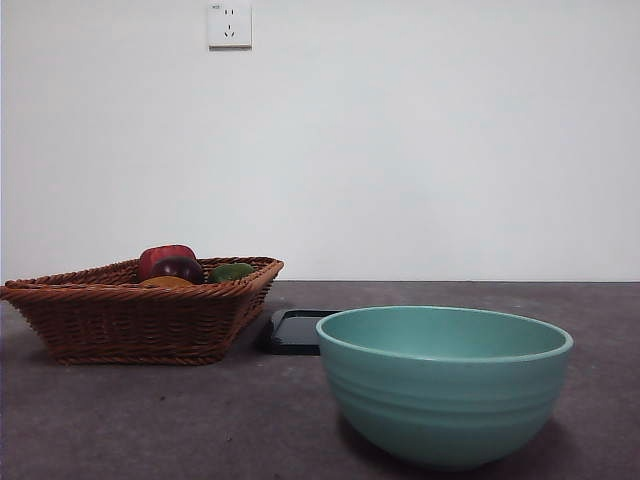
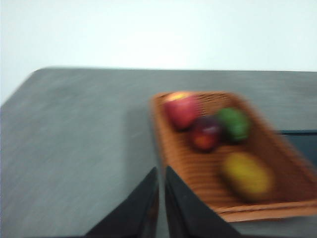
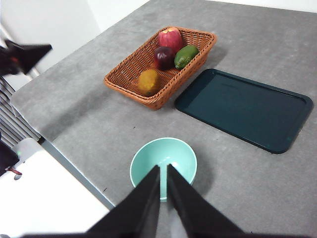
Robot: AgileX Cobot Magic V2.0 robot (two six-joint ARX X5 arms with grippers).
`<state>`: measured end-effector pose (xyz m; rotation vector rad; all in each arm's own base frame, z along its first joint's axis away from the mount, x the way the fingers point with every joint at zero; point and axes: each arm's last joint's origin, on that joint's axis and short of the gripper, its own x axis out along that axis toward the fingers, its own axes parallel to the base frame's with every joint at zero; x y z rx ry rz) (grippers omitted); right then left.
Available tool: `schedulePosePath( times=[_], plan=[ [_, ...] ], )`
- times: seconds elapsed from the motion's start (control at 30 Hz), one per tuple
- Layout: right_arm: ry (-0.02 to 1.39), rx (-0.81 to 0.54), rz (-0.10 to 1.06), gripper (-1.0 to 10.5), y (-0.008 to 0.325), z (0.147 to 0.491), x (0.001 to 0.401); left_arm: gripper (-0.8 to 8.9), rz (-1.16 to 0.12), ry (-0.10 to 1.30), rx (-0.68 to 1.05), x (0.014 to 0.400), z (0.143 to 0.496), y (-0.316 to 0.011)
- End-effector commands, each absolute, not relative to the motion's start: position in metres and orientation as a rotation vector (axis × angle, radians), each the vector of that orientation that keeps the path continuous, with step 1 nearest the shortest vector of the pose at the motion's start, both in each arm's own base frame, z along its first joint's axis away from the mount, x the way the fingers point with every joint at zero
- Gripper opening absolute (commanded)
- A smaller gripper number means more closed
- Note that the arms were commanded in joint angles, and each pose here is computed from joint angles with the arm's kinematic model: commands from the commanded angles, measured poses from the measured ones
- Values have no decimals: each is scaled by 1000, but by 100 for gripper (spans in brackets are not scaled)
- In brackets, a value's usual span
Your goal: Pick up the wifruite, put it on the bowl, pick up the plate, put it on desk
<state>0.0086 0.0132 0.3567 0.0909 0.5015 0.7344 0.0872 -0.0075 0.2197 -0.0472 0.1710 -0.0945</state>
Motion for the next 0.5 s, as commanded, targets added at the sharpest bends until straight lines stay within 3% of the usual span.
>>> schedulePosePath(
  times=[0.03,0.23,0.5],
  plan=[
    [482,103,741,17,12,361,7,19,-12,156,-152,94,194,-5],
    [482,103,741,17,12,361,7,19,-3,120,-187,96,163,-5],
    [482,103,741,17,12,361,7,19,-3,155,-121,96,151,-4]
  ],
)
